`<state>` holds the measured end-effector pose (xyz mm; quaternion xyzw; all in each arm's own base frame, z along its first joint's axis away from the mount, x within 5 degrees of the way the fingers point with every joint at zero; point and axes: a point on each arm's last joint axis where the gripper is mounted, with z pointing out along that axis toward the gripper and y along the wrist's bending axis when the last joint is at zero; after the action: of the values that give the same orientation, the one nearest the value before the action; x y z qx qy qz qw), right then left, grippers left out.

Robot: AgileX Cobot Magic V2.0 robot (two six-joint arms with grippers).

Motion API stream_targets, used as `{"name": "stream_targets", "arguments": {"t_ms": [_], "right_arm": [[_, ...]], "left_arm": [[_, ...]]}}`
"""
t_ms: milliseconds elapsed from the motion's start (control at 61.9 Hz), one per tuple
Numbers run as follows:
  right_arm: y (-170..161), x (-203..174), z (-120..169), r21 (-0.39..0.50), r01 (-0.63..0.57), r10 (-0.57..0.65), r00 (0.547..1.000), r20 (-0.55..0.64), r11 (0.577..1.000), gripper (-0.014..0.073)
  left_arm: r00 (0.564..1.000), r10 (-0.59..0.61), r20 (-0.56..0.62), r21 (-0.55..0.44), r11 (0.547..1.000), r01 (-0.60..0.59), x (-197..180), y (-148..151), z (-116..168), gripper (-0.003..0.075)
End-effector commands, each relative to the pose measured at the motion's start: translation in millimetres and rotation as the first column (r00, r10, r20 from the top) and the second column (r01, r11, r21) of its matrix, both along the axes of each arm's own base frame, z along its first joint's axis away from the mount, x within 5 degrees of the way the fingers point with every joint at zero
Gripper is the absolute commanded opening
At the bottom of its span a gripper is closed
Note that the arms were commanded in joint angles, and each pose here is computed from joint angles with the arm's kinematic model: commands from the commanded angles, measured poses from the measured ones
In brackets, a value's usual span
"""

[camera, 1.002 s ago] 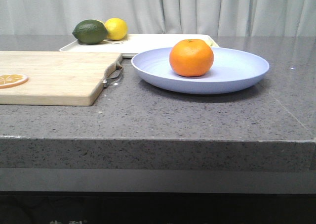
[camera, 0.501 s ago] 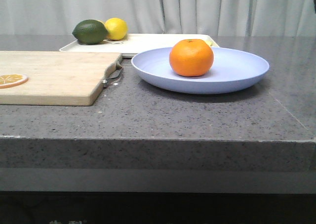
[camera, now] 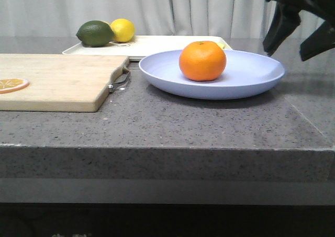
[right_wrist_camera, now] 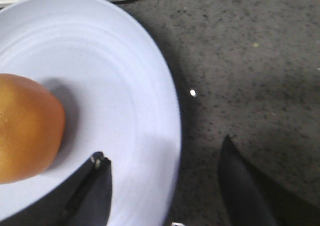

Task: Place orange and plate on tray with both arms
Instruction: 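Lower the right gripper to the plate rim nearest it and grasp, then lift the plate with the right gripper and slide it onto the white tray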

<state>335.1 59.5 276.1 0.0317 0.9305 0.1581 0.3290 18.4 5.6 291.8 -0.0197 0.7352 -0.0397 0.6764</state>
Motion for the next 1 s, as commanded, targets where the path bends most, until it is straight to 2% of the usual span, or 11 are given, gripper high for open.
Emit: {"name": "stream_targets", "arguments": {"t_ms": [0,145,259,404,517,695,986], "right_arm": [[8,10,19,0.024,-0.004,0.002,0.996,0.088,1.0,0.0388],[10,20,11,0.035,0.0,-0.002,0.998,0.066,0.999,0.0346],[11,23,6,0.033,-0.002,0.0,0.999,0.048,0.999,0.0272],[11,24,5,0.033,-0.002,0.0,0.999,0.044,0.999,0.0098],[10,24,5,0.033,-0.001,-0.001,0.999,0.044,0.999,-0.0072],[9,26,18,0.061,-0.011,0.01,1.0,0.024,0.998,-0.006],[3,47,68,0.179,-0.024,0.013,0.998,0.06,0.984,-0.006]], "left_arm": [[0.993,-0.007,0.122,-0.009,1.0,0.009,-5,0,16,-0.0018],[0.993,-0.007,0.122,-0.009,1.0,0.009,-5,0,16,-0.0018],[0.992,-0.008,0.127,-0.01,1.0,0.009,-5,0,16,-0.0018],[0.992,-0.008,0.127,-0.01,1.0,0.009,-5,0,16,-0.0018],[0.992,-0.008,0.127,-0.01,1.0,0.009,-5,0,16,-0.0018],[0.992,-0.008,0.127,-0.01,1.0,0.009,-5,0,16,-0.0018],[0.992,-0.008,0.127,-0.01,1.0,0.009,-5,0,16,-0.0018]]}}
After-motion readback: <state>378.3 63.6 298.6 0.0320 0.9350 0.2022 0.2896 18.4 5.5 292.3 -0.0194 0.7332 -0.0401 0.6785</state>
